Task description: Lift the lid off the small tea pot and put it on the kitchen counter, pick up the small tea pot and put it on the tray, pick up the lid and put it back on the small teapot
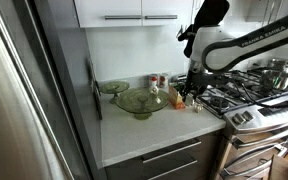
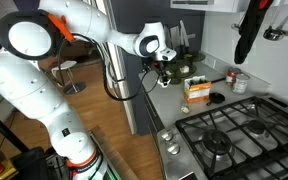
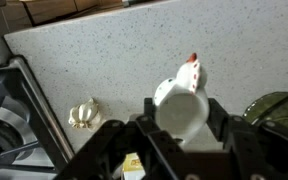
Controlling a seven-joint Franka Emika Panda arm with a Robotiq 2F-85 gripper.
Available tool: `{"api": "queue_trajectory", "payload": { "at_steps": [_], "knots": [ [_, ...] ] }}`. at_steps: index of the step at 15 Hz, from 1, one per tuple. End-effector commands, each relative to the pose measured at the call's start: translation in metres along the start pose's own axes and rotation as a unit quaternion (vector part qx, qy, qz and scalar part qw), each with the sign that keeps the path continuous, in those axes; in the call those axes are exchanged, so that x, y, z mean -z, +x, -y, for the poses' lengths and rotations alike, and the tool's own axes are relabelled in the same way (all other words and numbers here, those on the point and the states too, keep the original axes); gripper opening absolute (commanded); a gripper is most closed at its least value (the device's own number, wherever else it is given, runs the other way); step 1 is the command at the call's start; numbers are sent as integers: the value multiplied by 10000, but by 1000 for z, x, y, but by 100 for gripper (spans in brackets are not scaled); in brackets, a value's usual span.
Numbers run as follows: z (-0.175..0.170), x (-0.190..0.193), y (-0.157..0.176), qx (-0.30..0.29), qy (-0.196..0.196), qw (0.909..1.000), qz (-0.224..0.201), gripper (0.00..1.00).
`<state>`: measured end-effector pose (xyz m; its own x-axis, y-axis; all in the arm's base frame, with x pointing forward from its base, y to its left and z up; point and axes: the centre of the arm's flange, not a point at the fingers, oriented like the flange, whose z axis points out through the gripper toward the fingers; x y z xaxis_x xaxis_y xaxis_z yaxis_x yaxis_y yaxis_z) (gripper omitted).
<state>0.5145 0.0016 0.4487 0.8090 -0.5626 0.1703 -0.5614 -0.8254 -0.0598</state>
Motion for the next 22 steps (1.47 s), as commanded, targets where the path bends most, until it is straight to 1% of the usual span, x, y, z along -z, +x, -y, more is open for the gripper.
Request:
{"api": "queue_trajectory", "payload": {
  "at_steps": [1, 3, 7, 9, 12, 16, 22],
  "knots": [
    [29, 39, -12, 304, 74, 9995, 79, 29],
    [57, 53, -11, 536, 59, 9985, 39, 29],
    [119, 66, 2, 995, 226, 9948, -18, 29],
    [144, 60, 16, 1110, 278, 9934, 16, 29],
    [171, 41, 42, 1065, 268, 9939, 97, 29],
    [191, 12, 66, 945, 194, 9950, 263, 29],
    [197, -11, 78, 911, -77, 9948, 458, 29]
  ]
}}
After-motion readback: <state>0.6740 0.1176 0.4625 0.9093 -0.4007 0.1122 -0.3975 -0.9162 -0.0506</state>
